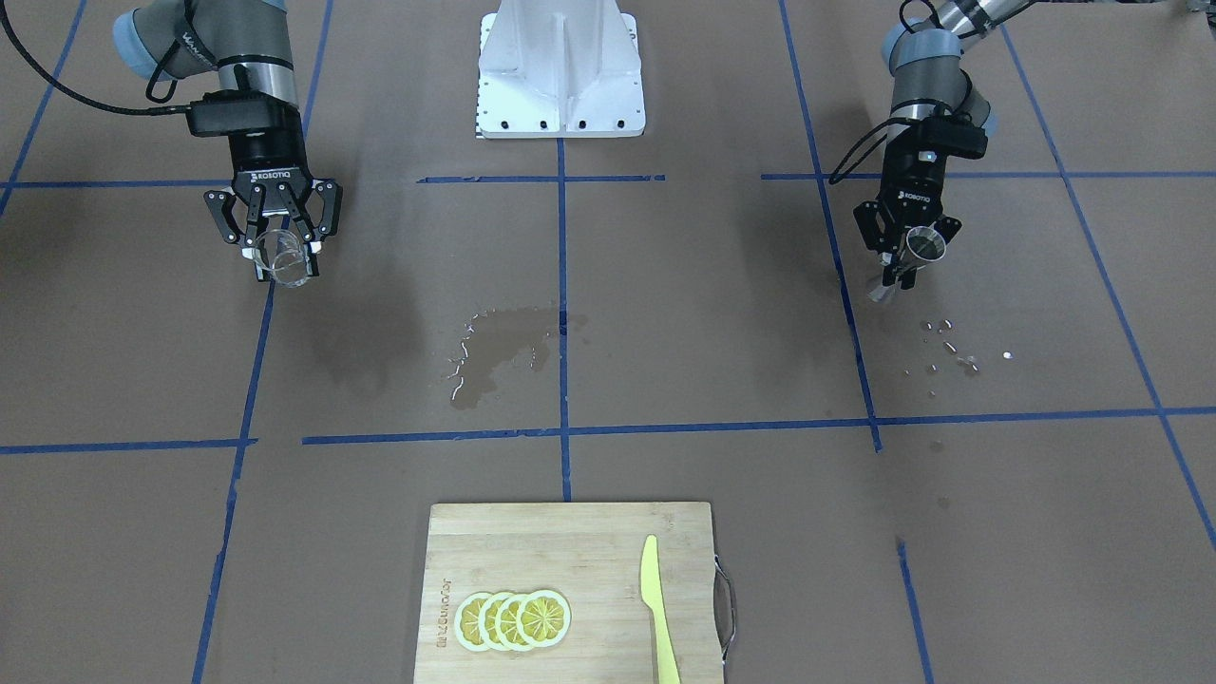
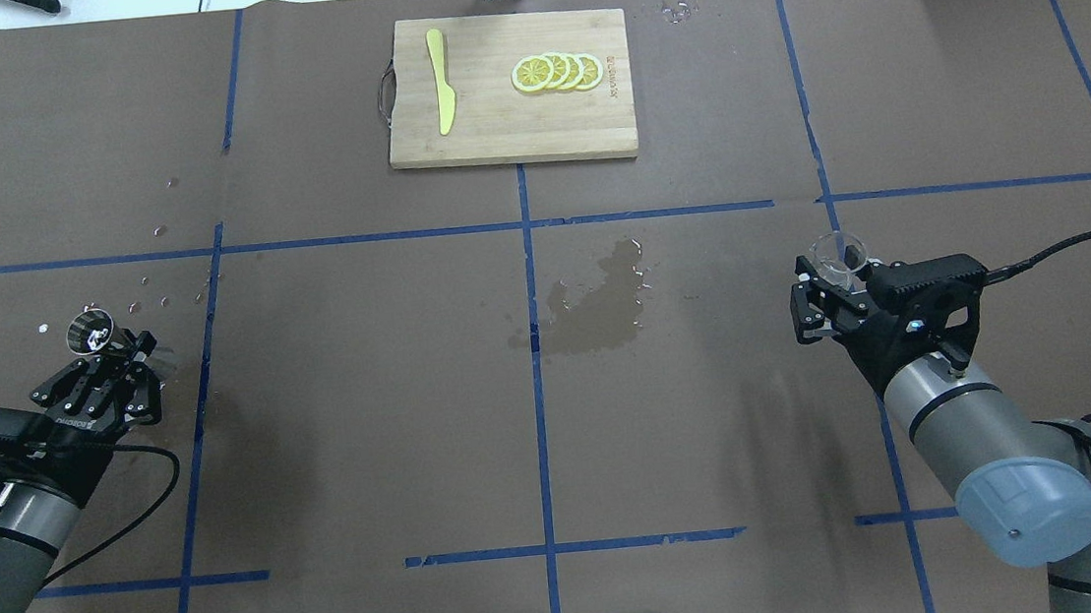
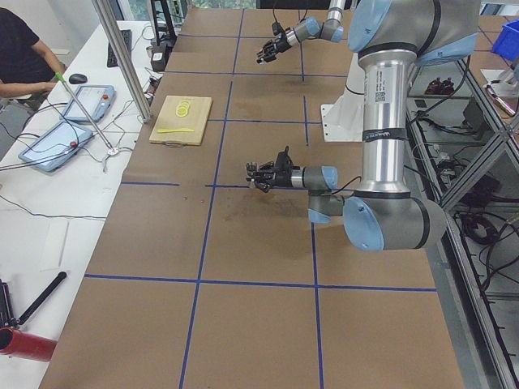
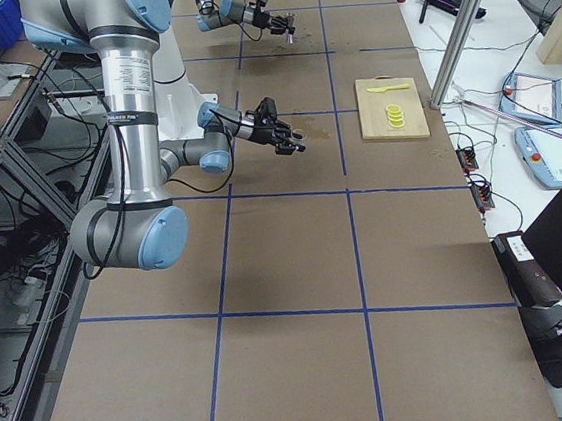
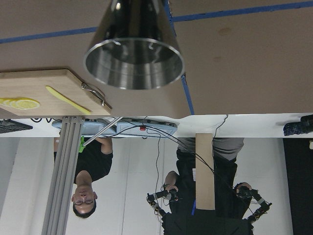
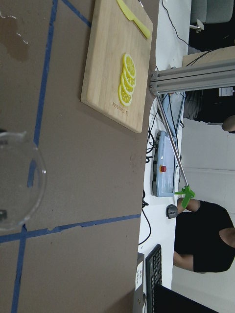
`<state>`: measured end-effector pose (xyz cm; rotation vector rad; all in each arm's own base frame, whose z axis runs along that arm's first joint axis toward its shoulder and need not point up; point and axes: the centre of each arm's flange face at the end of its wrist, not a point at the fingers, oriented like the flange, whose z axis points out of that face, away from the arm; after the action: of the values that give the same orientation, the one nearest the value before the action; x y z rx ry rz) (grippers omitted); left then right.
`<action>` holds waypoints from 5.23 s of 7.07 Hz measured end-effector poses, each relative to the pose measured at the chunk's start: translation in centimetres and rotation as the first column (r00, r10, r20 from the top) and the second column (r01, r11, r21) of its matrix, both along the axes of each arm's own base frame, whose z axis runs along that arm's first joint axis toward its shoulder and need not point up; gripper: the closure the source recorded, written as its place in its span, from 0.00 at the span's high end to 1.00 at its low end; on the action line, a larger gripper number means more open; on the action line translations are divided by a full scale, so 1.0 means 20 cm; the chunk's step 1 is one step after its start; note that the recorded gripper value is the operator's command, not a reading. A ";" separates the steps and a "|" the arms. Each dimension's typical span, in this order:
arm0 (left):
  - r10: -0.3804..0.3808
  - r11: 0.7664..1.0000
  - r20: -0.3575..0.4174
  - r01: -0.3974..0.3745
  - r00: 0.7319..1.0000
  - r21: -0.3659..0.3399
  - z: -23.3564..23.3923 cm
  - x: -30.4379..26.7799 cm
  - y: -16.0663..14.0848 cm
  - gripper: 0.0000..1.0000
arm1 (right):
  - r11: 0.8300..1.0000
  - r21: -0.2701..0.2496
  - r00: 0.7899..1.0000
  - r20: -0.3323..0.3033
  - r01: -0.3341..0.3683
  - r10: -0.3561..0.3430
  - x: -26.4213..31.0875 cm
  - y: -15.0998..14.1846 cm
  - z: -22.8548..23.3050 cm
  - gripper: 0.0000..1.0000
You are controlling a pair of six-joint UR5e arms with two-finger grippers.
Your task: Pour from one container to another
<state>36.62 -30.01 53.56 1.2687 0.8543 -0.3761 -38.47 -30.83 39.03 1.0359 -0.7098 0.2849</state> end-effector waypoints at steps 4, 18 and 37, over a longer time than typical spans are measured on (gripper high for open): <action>0.014 1.000 0.022 -0.014 1.000 -0.016 0.07 0.05 0.04 0.00 | 1.000 0.000 1.000 0.003 0.000 0.000 0.00 0.00 0.00 0.02; 0.069 0.997 0.052 -0.068 0.996 -0.023 0.14 0.14 0.14 0.15 | 1.000 0.004 1.000 0.016 0.000 0.000 0.00 0.00 -0.04 0.02; 0.517 0.856 0.344 -0.465 0.784 -0.228 0.20 -0.30 0.20 1.00 | 1.000 0.002 0.999 0.031 -0.022 0.022 -0.01 -0.01 -0.03 0.02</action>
<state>30.66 -26.02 57.49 0.9047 0.7615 0.2422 -38.59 -30.97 38.34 1.0442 -0.7275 0.3200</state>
